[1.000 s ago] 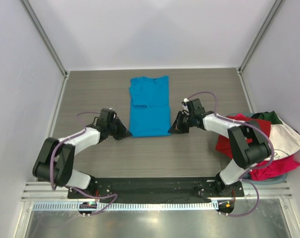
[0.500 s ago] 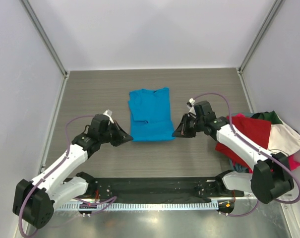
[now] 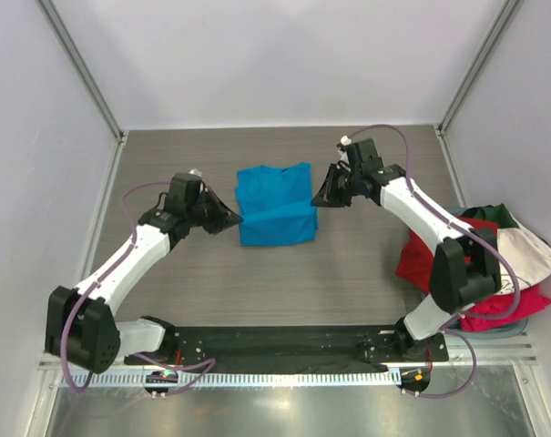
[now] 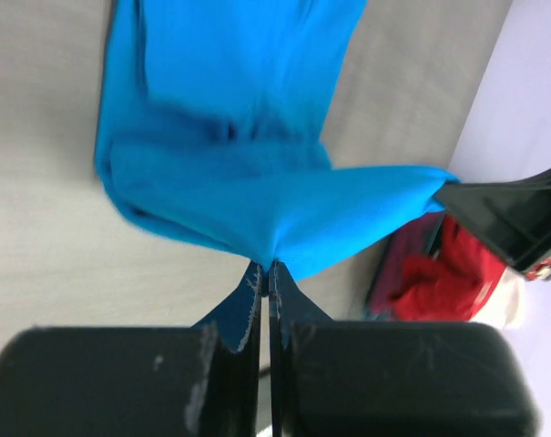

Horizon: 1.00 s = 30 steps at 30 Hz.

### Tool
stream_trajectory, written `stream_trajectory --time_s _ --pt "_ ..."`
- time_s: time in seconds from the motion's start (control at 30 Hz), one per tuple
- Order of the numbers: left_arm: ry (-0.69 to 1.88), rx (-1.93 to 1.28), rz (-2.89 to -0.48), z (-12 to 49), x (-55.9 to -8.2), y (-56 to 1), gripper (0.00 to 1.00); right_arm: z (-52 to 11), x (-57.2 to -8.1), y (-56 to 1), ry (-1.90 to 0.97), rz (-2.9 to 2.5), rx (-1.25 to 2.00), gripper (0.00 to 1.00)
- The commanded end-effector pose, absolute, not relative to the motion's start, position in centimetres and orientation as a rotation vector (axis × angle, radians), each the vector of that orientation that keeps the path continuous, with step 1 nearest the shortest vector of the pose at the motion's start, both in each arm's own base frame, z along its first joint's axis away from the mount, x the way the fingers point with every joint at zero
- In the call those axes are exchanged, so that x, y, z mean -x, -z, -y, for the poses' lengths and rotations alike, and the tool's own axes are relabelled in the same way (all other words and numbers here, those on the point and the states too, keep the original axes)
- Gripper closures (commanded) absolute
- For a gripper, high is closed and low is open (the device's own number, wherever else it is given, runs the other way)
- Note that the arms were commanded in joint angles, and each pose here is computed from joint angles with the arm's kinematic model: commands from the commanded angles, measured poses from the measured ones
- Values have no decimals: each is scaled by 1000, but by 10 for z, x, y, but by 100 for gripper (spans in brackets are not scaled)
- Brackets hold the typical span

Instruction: Fold and stack the t-shirts

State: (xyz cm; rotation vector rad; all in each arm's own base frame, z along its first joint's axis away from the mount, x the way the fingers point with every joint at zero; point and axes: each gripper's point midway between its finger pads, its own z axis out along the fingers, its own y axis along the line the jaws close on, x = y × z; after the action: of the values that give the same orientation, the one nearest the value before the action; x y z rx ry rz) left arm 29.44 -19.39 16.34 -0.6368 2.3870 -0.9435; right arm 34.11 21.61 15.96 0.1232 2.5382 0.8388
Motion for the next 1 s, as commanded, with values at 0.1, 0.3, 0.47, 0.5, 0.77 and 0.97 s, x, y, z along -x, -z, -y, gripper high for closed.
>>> stream_trajectory --time_s 0.1,0.3,0.47,0.5,0.77,0.97 --pt "949 629 -2245 186 -372 -199 100 -214 -410 -162 -841 -2499 -148 99" --pt "923 716 -2269 174 -424 -174 100 -210 -462 -164 -861 -2447 -183 99" --pt "930 770 -2227 166 -468 -171 100 -213 -510 -167 -904 -2386 -189 99" --pt "926 769 -2223 167 -475 -170 100 -211 -518 -167 -907 -2377 -199 99" --pt "879 783 -2287 168 -570 -98 45 -206 -593 -135 -858 -2303 -265 27" --pt "827 712 -2265 162 -583 -101 17 -181 -610 -121 -691 -2191 -251 0"
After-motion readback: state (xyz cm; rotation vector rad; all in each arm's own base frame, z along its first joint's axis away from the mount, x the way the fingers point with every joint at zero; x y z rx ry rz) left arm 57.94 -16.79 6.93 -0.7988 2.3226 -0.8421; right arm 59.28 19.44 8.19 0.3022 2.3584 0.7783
